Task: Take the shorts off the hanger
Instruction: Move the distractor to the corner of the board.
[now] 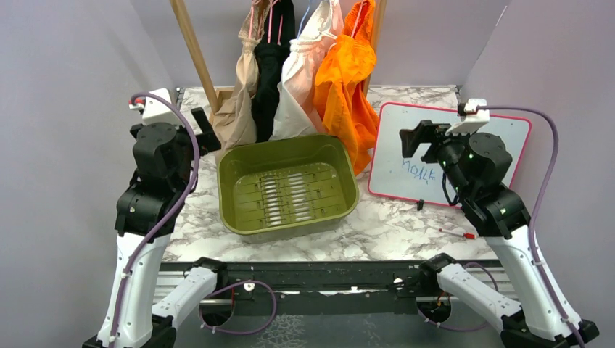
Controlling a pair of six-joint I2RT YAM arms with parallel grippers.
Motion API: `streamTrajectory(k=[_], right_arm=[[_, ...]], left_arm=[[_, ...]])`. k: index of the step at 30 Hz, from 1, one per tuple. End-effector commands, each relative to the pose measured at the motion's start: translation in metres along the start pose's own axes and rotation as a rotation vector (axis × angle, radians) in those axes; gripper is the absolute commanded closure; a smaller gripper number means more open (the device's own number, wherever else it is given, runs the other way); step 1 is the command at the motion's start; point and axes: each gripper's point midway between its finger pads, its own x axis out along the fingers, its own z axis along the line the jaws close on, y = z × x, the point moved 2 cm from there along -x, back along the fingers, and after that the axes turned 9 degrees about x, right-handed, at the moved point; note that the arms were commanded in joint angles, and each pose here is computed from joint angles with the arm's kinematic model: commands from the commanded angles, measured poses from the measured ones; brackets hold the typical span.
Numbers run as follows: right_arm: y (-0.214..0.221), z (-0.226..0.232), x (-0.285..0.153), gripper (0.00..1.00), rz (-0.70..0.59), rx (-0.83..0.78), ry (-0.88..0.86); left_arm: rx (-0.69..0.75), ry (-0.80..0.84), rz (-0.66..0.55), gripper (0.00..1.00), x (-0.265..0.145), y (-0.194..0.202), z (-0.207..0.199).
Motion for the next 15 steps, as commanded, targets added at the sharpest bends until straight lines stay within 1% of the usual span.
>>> streamTrajectory(k=[1, 4, 6, 10, 15], right_arm=[[0.034, -0.01, -0.015, 0.01, 0.098, 0.104, -0.001], [0.064, -0.02, -0.02, 0.01, 0.164, 0.175, 0.02], [0.09, -0.029, -0.021, 0.01, 0.23, 0.233, 0.058], [0.145, -0.051, -0.023, 0.01, 0.371, 0.349, 0.201], [0.196, -0.072, -0.024, 0.01, 0.497, 0.446, 0.355]], left_arm=[[-0.02, 0.066, 0.046, 0.01, -0.01, 0.03, -0.009], [-0.038, 0.07, 0.09, 0.01, -0.011, 0.055, -0.01], [-0.048, 0.085, 0.122, 0.01, -0.011, 0.072, -0.014], [-0.062, 0.122, 0.183, 0.01, -0.015, 0.105, -0.02], [-0.158, 0.122, 0.231, 0.01, -0.022, 0.14, -0.022]])
